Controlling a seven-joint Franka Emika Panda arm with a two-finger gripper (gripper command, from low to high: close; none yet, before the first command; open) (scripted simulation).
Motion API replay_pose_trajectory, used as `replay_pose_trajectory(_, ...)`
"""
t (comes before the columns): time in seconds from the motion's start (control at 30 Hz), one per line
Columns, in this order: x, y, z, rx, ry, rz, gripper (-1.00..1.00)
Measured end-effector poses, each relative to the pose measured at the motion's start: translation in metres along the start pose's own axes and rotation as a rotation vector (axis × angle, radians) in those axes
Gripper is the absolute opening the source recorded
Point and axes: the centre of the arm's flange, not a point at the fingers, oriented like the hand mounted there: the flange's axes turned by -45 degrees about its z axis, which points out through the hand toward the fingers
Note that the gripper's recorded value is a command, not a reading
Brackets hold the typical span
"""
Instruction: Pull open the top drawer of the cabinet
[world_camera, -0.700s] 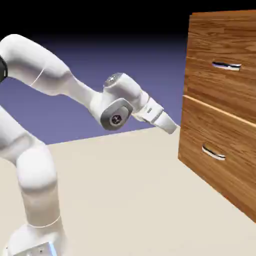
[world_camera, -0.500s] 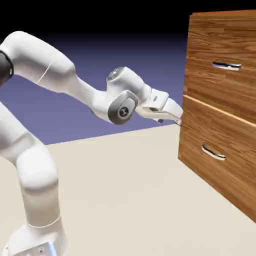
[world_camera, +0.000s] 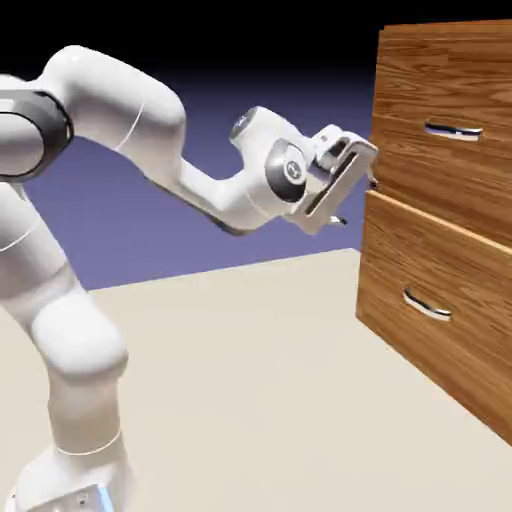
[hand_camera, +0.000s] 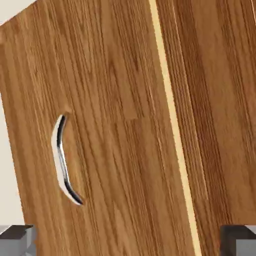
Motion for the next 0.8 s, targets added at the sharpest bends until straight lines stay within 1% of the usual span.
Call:
replay_pose_trajectory(0.4,0.013,0.032,0.023,-0.117,-0.099,-0.857,0.0)
replay_pose_trajectory(0.8,0.013,0.058,0.049,-0.175,-0.316,-1.731,0.0)
